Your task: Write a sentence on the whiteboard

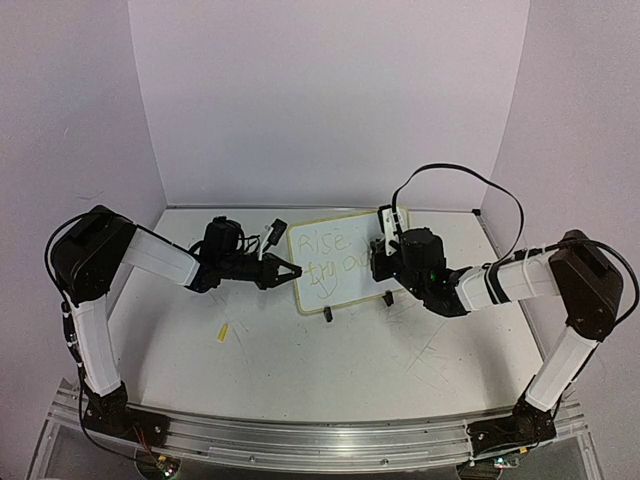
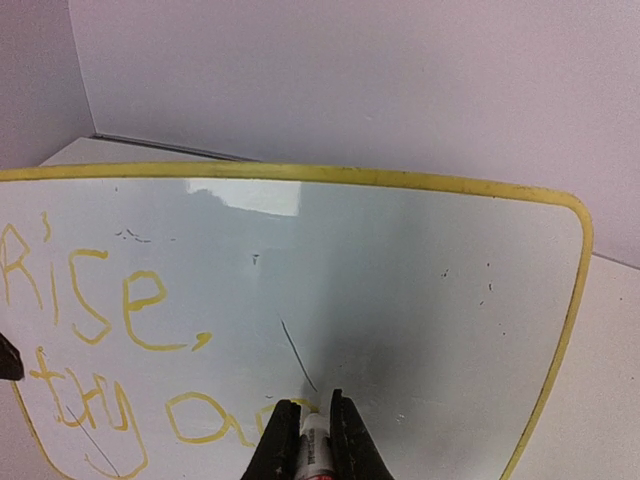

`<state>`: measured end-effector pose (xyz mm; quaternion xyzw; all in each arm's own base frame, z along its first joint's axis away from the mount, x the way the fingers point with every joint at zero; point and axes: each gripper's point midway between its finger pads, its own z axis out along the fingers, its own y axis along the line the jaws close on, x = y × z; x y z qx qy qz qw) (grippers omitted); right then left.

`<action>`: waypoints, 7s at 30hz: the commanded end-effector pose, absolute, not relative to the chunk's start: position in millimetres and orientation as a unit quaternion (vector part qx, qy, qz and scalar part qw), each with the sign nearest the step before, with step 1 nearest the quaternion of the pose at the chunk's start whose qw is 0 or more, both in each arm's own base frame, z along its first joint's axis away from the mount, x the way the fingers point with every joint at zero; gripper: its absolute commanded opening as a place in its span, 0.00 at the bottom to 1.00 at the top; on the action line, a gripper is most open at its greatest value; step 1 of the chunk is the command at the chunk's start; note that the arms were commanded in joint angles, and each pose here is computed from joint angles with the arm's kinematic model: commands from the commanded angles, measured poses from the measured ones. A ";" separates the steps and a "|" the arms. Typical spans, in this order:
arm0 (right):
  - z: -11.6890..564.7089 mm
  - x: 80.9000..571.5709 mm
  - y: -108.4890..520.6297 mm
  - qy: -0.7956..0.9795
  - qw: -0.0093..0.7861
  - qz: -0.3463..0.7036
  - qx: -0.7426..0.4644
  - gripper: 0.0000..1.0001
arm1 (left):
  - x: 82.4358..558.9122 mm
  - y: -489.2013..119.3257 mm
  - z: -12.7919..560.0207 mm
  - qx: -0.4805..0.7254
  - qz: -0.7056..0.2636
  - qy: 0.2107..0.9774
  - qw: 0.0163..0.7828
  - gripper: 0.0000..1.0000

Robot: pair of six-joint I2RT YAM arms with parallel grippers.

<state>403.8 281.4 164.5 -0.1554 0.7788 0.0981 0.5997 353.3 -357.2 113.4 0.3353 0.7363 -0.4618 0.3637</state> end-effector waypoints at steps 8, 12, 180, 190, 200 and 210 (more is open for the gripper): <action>195.7 416.2 278.4 0.754 0.634 0.090 -0.145 0.00 | 374.6 -337.2 79.6 0.324 -0.383 0.781 0.373 0.00; 183.1 412.3 278.6 0.765 0.619 0.093 -0.152 0.00 | 374.8 -337.2 80.4 0.324 -0.383 0.780 0.374 0.00; 186.6 424.4 255.4 0.765 0.628 0.089 -0.116 0.00 | 373.7 -335.5 76.1 0.339 -0.369 0.782 0.370 0.00; 164.6 417.6 254.0 0.781 0.606 0.092 -0.122 0.00 | 374.2 -335.2 76.0 0.338 -0.369 0.783 0.370 0.00; 145.1 406.9 247.6 0.795 0.587 0.094 -0.121 0.00 | 374.9 -335.9 77.1 0.338 -0.370 0.782 0.370 0.00; 138.5 404.2 240.4 0.800 0.583 0.081 -0.116 0.00 | 374.5 -336.4 76.4 0.338 -0.371 0.783 0.368 0.00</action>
